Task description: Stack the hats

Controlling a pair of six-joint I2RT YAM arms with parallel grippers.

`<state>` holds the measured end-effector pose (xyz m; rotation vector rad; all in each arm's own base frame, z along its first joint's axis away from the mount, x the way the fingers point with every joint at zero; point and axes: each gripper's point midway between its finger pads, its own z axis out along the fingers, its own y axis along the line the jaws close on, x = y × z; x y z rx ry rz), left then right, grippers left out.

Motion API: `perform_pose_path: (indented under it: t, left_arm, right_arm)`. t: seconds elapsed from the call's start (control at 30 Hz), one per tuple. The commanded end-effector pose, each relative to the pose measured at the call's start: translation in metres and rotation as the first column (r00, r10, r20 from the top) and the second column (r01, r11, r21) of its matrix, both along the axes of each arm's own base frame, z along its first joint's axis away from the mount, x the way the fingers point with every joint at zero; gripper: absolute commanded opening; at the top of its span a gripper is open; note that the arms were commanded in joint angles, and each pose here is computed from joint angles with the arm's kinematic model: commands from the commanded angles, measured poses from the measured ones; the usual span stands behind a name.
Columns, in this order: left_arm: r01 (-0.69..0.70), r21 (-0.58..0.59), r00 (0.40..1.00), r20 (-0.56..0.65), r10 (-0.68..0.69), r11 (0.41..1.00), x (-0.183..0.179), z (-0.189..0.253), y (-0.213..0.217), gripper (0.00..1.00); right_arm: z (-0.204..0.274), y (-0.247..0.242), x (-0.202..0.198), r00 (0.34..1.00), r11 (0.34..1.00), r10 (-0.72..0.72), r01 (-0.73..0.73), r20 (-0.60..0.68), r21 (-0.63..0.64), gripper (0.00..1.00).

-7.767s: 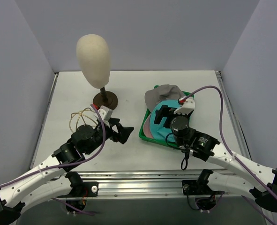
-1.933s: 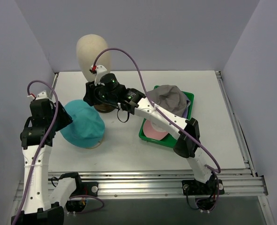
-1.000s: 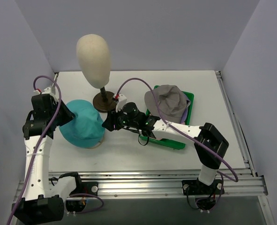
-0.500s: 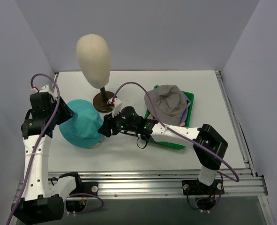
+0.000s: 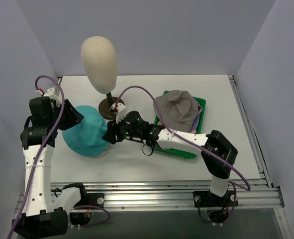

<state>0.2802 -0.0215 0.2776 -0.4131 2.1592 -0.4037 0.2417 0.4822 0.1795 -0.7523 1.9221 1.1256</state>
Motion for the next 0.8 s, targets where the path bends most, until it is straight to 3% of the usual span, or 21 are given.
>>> perform_pose_path:
  t: [0.0, 0.13, 0.43, 0.53, 0.63, 0.77]
  left_arm:
    - [0.018, 0.015, 0.999, 0.04, -0.019, 1.0, 0.009, 0.004, 0.001, 0.51]
    - [0.022, 0.026, 0.999, 0.035, -0.023, 0.999, 0.01, 0.001, 0.002, 0.51]
    - [-0.023, 0.044, 0.999, -0.027, 0.024, 0.999, 0.014, -0.021, 0.012, 0.5]
    - [-0.032, 0.045, 0.999, -0.042, 0.034, 0.998, 0.015, -0.027, 0.013, 0.5]
    - [-0.051, 0.054, 0.997, -0.054, 0.054, 0.997, 0.015, -0.03, 0.017, 0.5]
    - [-0.169, 0.108, 0.982, -0.065, 0.176, 0.98, 0.012, -0.031, 0.038, 0.5]
  right_arm:
    - [0.015, 0.01, 0.007, 0.999, 1.0, 0.017, -0.018, 0.049, 0.021, 0.43]
    - [0.011, 0.008, 0.012, 0.999, 1.0, -0.003, 0.003, 0.052, 0.0, 0.52]
    - [0.011, 0.005, 0.015, 0.998, 1.0, -0.01, 0.01, 0.057, -0.001, 0.52]
    - [0.017, 0.008, 0.016, 0.998, 1.0, -0.003, 0.002, 0.067, 0.009, 0.45]
    - [0.021, 0.011, 0.015, 0.997, 1.0, 0.011, -0.013, 0.074, 0.017, 0.33]
    - [0.028, 0.01, 0.017, 0.996, 1.0, 0.006, -0.008, 0.087, 0.018, 0.13]
